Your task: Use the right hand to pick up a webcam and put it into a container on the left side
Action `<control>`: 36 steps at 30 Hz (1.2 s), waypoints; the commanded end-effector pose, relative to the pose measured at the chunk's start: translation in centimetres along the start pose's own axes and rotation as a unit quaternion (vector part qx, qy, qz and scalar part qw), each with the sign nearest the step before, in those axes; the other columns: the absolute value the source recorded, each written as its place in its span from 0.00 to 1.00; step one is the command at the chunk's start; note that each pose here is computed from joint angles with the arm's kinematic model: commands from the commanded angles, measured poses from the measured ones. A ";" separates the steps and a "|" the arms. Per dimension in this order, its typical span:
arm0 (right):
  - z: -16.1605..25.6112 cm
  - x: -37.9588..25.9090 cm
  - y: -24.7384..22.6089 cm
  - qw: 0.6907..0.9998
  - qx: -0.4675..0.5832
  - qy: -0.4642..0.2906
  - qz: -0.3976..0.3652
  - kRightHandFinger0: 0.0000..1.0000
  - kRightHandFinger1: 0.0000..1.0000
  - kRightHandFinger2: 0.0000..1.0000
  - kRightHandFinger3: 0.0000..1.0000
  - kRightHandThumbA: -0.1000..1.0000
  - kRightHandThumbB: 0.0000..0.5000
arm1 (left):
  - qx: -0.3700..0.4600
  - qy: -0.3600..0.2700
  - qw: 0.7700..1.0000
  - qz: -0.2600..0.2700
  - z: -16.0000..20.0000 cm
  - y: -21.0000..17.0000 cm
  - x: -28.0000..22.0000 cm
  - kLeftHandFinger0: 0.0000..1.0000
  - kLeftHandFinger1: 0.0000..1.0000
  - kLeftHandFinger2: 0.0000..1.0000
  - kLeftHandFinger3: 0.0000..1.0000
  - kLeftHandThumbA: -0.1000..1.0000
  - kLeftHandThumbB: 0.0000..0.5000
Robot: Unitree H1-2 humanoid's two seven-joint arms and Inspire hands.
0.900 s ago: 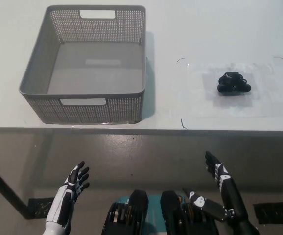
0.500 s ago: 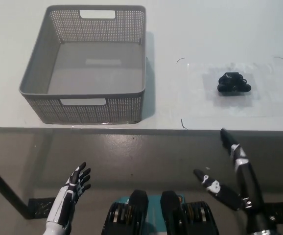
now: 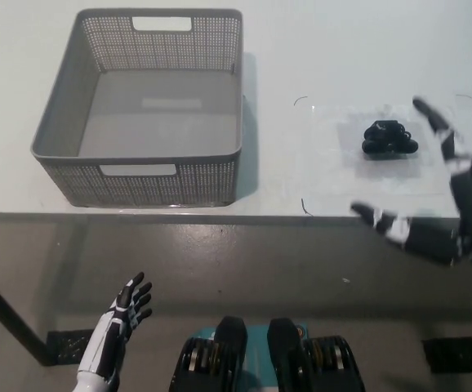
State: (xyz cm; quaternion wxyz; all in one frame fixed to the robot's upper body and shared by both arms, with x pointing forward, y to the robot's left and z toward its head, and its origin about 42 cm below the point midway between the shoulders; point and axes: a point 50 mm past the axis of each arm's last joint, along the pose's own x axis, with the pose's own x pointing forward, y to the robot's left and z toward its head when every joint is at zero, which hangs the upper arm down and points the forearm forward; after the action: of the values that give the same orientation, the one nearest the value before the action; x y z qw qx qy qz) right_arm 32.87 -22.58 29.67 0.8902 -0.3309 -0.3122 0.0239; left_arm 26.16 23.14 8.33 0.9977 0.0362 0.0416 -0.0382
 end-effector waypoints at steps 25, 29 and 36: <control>-7.5 23.4 -0.2 0.941 -0.194 0.203 0.189 1.00 1.00 1.00 1.00 0.80 1.00 | -0.007 -0.007 1.000 -0.006 -0.1 -0.4 -0.9 1.00 1.00 1.00 1.00 1.00 0.00; -9.3 23.7 0.5 0.926 -0.207 0.239 0.205 1.00 1.00 1.00 1.00 0.80 1.00 | -0.008 -0.007 1.000 -0.006 -0.2 -0.5 -0.9 1.00 1.00 1.00 1.00 1.00 0.00; -12.2 22.6 1.5 0.910 -0.203 0.284 0.225 1.00 1.00 1.00 1.00 0.80 1.00 | -0.007 -0.008 1.000 -0.007 0.0 -0.4 -0.9 1.00 1.00 1.00 1.00 1.00 0.00</control>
State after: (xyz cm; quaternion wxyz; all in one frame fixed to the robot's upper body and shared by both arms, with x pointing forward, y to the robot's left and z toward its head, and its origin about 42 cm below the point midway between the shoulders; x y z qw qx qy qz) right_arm 57.28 -23.69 30.32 0.8227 -0.5574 0.0834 0.0741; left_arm 25.13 23.14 7.53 0.9972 0.0309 0.0563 -0.0376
